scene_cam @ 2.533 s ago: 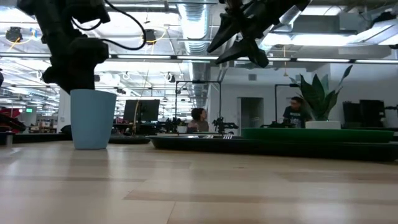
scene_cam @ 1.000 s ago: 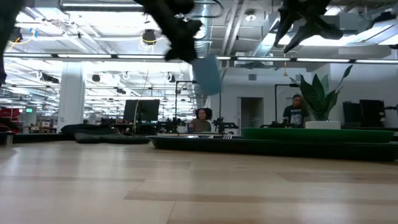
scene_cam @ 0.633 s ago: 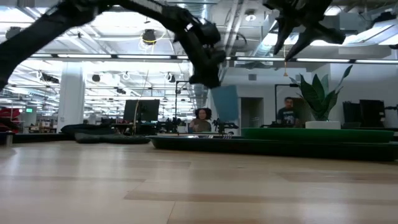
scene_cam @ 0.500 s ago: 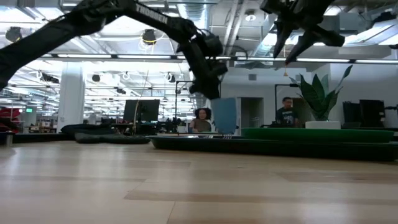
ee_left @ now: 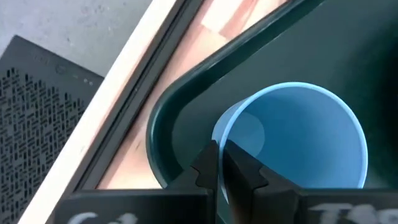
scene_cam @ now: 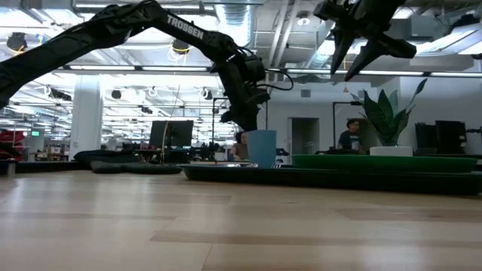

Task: Pick and place plate/cup/fork/spoon on tray
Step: Put the blue cup on top of the orange spoon and fork on the black serving tray

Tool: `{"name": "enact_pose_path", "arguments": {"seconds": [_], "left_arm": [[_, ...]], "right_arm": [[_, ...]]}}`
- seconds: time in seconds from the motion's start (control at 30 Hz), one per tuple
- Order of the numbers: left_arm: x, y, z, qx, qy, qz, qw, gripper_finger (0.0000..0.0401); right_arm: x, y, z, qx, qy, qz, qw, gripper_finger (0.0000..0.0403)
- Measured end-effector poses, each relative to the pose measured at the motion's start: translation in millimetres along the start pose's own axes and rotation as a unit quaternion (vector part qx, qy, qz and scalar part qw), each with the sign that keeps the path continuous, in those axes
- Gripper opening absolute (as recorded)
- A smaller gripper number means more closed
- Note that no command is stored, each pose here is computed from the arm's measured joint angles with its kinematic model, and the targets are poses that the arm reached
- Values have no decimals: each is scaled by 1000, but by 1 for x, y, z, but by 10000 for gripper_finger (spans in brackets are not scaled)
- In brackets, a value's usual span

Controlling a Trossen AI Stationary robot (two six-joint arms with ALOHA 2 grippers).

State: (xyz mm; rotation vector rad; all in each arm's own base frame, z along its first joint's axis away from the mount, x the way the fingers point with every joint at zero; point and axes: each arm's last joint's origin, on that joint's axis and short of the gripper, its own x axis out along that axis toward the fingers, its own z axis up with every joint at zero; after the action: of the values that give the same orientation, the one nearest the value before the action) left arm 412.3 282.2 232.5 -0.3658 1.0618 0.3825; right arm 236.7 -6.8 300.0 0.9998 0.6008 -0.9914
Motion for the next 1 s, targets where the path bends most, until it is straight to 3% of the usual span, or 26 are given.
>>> {"name": "enact_pose_path", "arguments": {"seconds": [0.27,0.53,0.77,1.0], "left_arm": [[1,-4,-1,-4,8,44,999,15],[-1,-5,-2,-34,16,31,999,126],[-29,-6,2,-47,33,-3,998,202],[-76,-4,-7,-45,43,-1,998,217]], "right_arm": [[4,0,9,-38,-5,4,999,162],[12,3,34,-64,-24,34,997,217],[22,-1,73,-77,-63,57,993,239],[63,-6,116,-76,-71,77,992,239]]}}
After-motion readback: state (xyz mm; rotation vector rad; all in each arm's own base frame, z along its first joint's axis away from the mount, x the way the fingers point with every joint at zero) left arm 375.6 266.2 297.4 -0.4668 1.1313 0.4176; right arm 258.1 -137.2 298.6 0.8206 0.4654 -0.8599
